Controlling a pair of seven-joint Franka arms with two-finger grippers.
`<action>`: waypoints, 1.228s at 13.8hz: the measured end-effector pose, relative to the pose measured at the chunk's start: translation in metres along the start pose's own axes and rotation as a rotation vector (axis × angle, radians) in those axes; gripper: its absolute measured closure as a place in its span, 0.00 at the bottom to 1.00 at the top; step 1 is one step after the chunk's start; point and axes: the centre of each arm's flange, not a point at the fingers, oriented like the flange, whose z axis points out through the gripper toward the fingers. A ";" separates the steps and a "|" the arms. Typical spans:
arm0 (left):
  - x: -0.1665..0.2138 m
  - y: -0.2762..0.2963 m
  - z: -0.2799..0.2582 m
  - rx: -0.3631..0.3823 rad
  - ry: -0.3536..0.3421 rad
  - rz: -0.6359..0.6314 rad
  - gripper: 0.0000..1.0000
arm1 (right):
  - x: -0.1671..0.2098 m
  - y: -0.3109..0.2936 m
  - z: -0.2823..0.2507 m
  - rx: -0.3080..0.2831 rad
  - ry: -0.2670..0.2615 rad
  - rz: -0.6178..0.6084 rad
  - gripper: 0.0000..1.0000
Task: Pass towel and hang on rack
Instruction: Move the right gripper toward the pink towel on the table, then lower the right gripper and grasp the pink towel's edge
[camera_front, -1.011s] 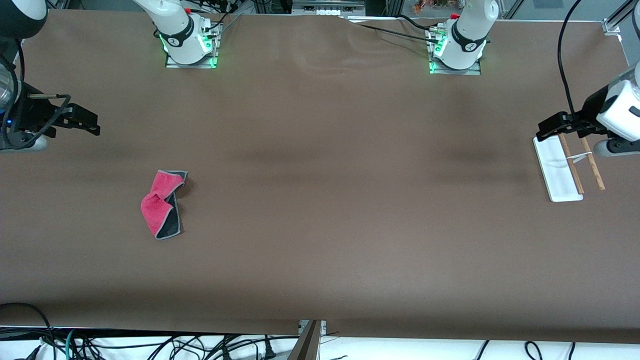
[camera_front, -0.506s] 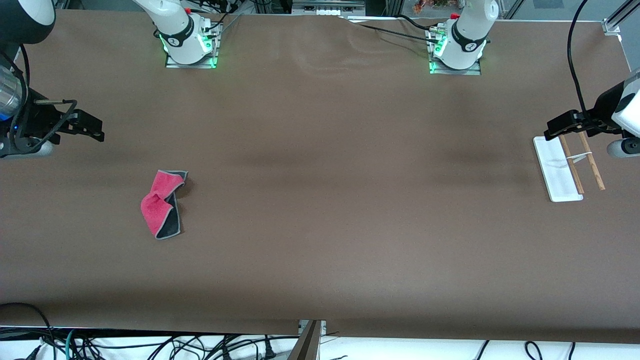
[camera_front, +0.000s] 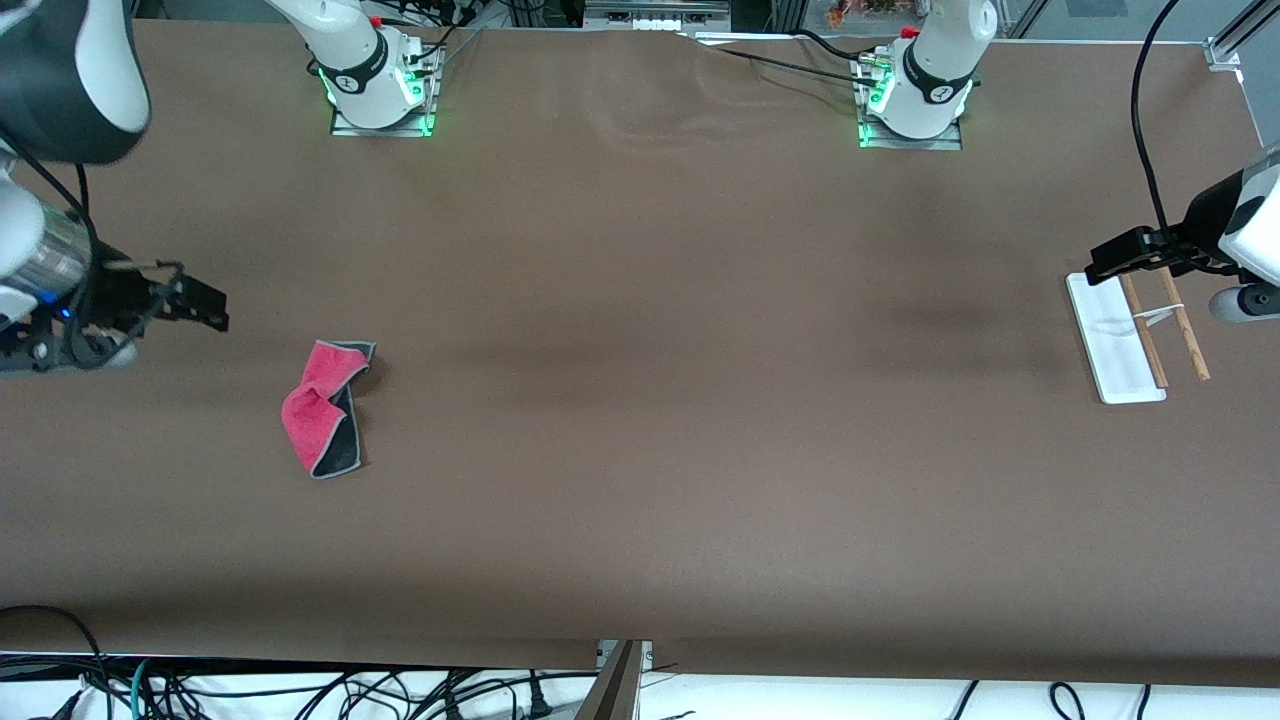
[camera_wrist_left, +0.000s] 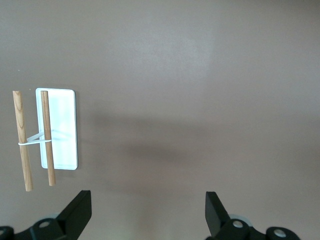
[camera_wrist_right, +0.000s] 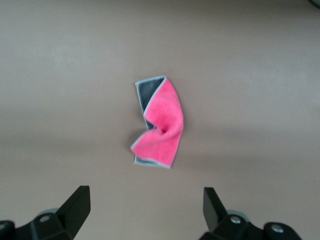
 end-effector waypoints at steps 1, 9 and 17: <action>0.000 0.000 0.000 0.000 0.002 0.000 0.00 | 0.011 0.001 0.021 0.008 -0.002 0.004 0.00; 0.002 0.003 -0.001 -0.003 0.022 0.004 0.00 | 0.074 -0.016 0.211 0.027 0.031 -0.004 0.00; 0.005 0.011 -0.004 -0.002 0.058 0.012 0.00 | 0.090 -0.075 0.317 0.031 0.134 -0.073 0.00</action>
